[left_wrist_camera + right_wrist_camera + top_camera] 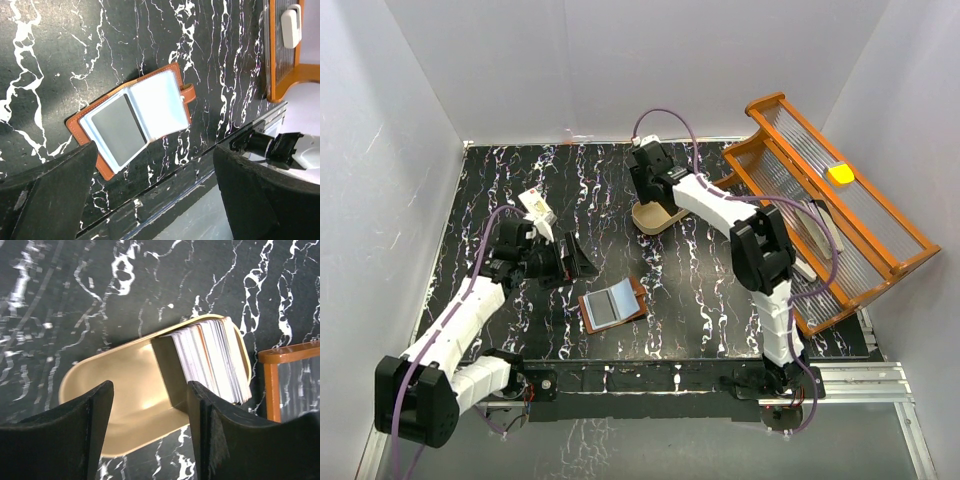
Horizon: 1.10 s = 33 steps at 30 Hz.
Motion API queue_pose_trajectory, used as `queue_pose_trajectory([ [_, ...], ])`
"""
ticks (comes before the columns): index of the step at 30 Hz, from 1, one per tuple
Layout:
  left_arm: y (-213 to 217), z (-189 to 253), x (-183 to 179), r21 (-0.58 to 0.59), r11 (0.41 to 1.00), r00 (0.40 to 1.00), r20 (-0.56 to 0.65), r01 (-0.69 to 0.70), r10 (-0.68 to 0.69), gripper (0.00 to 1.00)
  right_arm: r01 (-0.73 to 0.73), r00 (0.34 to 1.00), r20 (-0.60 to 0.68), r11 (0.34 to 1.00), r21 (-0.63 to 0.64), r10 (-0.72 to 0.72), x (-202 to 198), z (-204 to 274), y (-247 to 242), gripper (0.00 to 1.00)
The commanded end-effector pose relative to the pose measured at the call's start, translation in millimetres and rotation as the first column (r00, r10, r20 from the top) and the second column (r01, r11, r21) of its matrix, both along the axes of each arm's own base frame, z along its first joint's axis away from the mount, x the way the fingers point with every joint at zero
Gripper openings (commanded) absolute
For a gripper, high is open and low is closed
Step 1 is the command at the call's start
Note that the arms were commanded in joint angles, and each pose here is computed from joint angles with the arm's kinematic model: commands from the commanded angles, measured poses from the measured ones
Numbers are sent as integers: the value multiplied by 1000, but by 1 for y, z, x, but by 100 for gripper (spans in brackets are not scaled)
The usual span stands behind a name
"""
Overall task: Put the credit cards into the card holder
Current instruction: Pick up the credit card from the storage box.
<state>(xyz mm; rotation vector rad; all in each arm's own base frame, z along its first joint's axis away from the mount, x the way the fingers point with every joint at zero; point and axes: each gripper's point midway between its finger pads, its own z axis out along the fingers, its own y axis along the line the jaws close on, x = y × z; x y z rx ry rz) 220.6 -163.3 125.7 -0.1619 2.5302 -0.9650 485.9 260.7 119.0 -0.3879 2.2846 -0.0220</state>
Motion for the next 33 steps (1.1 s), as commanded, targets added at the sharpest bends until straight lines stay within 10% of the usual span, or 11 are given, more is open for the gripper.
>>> queue_pose_trajectory([
  [1,-2,23,0,-12,997,978,197,77,-73,99,38,998,47,991,-132,-32,21,11,-17,62],
  [19,9,17,4,60,997,979,193,50,-61,99,89,995,-12,945,-316,-97,37,-21,-62,63],
  [33,13,17,6,78,997,980,196,27,-41,99,102,995,23,939,-329,-100,42,-5,-66,45],
])
